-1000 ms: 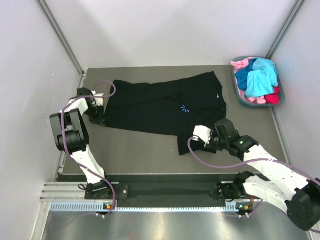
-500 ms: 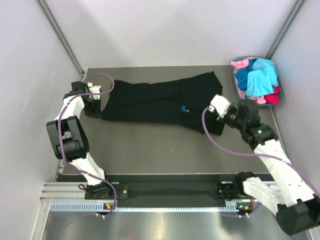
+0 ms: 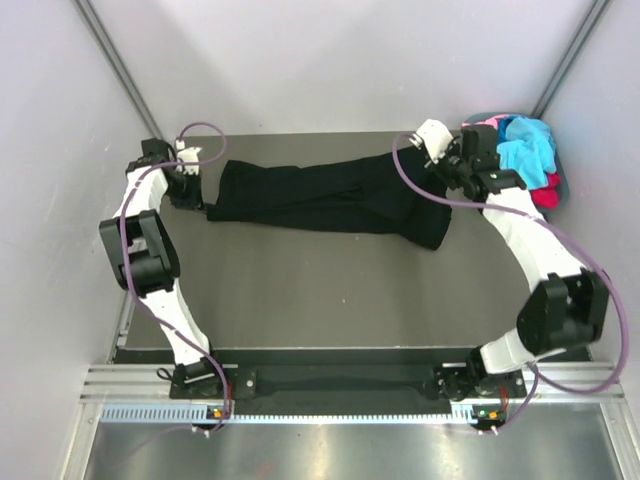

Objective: Fold and stack the t-shirts
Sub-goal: Fold the tshirt

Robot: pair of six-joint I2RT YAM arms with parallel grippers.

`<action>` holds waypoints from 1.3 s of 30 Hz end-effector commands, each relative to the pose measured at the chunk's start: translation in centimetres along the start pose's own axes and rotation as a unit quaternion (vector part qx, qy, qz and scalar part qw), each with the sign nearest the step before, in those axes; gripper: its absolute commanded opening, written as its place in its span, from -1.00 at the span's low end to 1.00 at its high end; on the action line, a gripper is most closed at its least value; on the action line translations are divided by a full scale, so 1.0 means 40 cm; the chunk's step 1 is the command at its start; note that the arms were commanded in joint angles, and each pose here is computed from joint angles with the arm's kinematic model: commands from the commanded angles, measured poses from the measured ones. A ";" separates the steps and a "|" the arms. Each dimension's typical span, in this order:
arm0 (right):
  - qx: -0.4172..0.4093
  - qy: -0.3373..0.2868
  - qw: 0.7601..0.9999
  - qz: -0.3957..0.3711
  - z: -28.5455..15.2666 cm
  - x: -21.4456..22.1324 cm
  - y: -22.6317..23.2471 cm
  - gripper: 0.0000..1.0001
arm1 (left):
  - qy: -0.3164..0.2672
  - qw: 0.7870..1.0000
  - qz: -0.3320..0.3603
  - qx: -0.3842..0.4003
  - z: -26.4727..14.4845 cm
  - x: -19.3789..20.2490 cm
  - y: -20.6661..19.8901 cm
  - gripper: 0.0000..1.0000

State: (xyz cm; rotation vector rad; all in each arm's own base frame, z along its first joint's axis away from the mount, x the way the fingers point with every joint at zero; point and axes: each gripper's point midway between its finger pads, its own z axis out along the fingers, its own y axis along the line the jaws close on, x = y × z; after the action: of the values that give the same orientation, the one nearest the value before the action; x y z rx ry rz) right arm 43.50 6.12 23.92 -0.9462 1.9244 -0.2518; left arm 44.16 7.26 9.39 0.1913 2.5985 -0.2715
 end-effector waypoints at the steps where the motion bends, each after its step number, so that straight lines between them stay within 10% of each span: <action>1: 0.033 -0.015 0.999 0.011 0.060 -0.044 -0.075 -1.00 | -0.008 1.000 0.017 0.015 0.021 -0.057 0.001 -1.00; 12: 0.025 0.024 0.999 0.008 0.200 -0.013 -0.101 -1.00 | -0.025 0.997 0.074 0.012 0.108 -0.185 -0.038 -1.00; 39: -0.083 -0.012 0.996 0.043 -0.265 0.101 0.170 -1.00 | -0.090 0.989 0.115 -0.034 -0.124 -0.132 -0.120 -1.00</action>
State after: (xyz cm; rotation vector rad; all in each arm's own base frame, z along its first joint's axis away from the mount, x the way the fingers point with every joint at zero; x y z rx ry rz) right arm 32.48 5.29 23.20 -0.9517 1.9831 -0.1000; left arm 45.20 2.99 15.13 0.4139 2.4421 -0.1498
